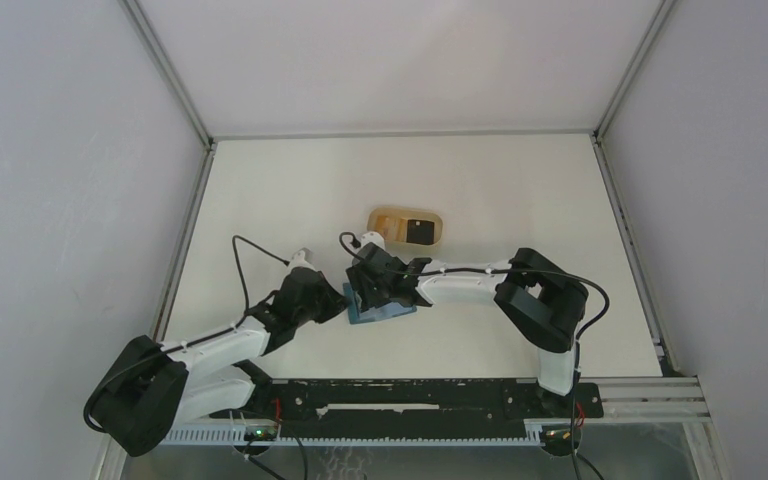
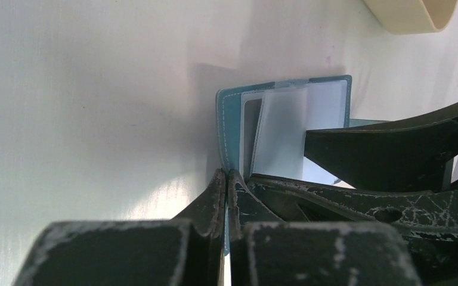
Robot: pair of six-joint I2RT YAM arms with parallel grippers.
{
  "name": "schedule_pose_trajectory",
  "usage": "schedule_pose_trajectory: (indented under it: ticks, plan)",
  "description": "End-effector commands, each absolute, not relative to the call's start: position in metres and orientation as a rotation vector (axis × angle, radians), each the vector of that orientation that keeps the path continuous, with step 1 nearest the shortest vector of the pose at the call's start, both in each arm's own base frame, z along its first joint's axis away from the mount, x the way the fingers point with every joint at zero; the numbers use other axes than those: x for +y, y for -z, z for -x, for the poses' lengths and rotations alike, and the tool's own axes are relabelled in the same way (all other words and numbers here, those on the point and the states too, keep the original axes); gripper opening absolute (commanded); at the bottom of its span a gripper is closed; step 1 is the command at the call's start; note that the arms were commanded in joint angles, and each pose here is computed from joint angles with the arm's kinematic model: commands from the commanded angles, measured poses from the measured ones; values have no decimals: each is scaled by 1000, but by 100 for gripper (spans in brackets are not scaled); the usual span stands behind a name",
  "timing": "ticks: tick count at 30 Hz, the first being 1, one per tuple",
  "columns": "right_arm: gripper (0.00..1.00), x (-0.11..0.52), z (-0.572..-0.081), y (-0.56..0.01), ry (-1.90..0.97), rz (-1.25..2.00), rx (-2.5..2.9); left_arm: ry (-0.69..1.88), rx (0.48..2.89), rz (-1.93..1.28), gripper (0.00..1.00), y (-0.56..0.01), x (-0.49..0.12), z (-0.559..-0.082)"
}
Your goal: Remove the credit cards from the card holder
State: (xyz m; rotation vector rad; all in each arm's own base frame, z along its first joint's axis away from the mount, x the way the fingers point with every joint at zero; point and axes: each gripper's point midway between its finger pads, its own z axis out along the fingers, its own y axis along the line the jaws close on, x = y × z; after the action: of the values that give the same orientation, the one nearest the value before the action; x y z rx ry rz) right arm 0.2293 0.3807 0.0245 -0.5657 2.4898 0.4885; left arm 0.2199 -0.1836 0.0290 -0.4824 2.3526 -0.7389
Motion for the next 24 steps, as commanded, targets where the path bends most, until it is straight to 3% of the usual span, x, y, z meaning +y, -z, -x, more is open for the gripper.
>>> schedule_pose_trajectory:
  ticks: [1, 13, 24]
  plan:
    - [64, 373, -234, -21, -417, 612, 2471, 747, 2318, 499, 0, -39, -186, -229]
    - [63, 332, -266, -28, -400, 508, 2480, 707, 2341, 501, 0, -34, -181, -226]
    - [73, 301, -278, -24, -258, 509, 2492, 694, 2351, 503, 0, -31, -179, -225]
